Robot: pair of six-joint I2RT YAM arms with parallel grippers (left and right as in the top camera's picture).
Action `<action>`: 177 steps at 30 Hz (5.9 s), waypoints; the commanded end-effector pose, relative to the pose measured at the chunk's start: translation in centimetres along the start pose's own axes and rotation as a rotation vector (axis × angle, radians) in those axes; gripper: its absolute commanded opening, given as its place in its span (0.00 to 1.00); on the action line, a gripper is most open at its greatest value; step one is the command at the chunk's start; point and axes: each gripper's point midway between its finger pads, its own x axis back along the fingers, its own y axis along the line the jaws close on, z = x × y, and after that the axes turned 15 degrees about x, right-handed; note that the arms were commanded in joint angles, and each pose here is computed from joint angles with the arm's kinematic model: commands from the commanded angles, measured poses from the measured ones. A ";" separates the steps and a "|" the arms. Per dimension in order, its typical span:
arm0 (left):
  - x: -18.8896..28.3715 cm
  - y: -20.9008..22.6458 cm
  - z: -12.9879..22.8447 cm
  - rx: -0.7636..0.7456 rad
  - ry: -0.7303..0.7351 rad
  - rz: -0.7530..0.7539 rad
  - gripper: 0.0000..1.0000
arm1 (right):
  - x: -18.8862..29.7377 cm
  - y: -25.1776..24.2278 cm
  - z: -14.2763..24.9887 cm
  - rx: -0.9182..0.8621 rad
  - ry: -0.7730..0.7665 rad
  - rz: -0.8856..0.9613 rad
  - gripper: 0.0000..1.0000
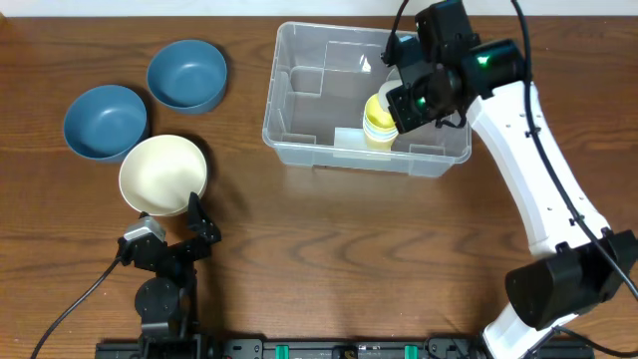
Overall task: Pack container
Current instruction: 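Carry the white cup into the bin above the cup stack, then lower the white cup onto the stacked cups and press it down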
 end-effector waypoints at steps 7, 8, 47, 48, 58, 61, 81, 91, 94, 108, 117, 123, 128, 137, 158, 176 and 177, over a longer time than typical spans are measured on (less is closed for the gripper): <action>-0.1 1.3 1.3 -0.017 0.031 -0.043 0.98 | -3.1 -0.3 -0.5 0.002 0.019 -0.002 0.01; -0.1 1.3 1.3 -0.017 0.031 -0.042 0.98 | -3.4 -0.3 -0.6 0.003 0.020 -0.003 0.01; -0.1 1.3 1.3 -0.017 0.031 -0.043 0.98 | 2.9 -3.1 -2.1 -0.229 -0.033 0.054 0.99; -0.1 1.3 1.3 -0.017 0.031 -0.043 0.98 | 2.6 -3.4 -1.9 -0.275 -0.026 0.055 0.99; -0.1 1.3 1.3 -0.017 0.031 -0.043 0.98 | -1.3 -3.7 -1.8 -0.535 0.020 0.043 0.88; -0.1 1.3 1.3 -0.017 0.031 -0.043 0.98 | -2.9 -3.7 -1.5 -0.588 0.055 0.059 0.84; -0.1 1.3 1.3 -0.017 0.031 -0.043 0.98 | -6.9 -4.0 0.8 -0.650 0.159 0.081 0.63; -0.1 1.3 1.3 -0.017 0.031 -0.043 0.98 | -11.1 -3.5 4.2 -0.660 0.229 0.074 0.55; -0.1 1.3 1.3 -0.017 0.031 -0.043 0.98 | -11.9 -3.5 4.6 -0.660 0.230 0.073 0.49; -0.1 1.3 1.3 -0.017 0.031 -0.043 0.98 | -12.7 -4.0 4.6 -0.664 0.207 0.074 0.01; -0.1 1.3 1.3 -0.017 0.031 -0.043 0.98 | -10.9 -6.0 5.2 -0.632 0.217 0.081 0.01; -0.1 1.3 1.3 -0.017 0.031 -0.043 0.98 | -8.0 -8.1 5.5 -0.587 0.233 0.097 0.02; -0.1 1.3 1.3 -0.017 0.031 -0.043 0.98 | -6.3 -9.3 5.6 -0.546 0.240 0.134 0.04; -0.1 1.3 1.3 -0.017 0.031 -0.043 0.98 | -6.3 -9.3 5.5 -0.516 0.244 0.143 0.06; -0.1 1.3 1.3 -0.017 0.031 -0.042 0.98 | -8.9 -8.2 5.0 -0.371 0.280 0.154 0.10; -0.1 1.3 1.3 -0.017 0.031 -0.043 0.98 | -10.0 -8.7 5.9 -0.327 0.327 0.181 0.59; -0.1 1.3 1.3 -0.017 0.031 -0.043 0.98 | -10.0 -8.7 5.9 -0.327 0.328 0.181 0.61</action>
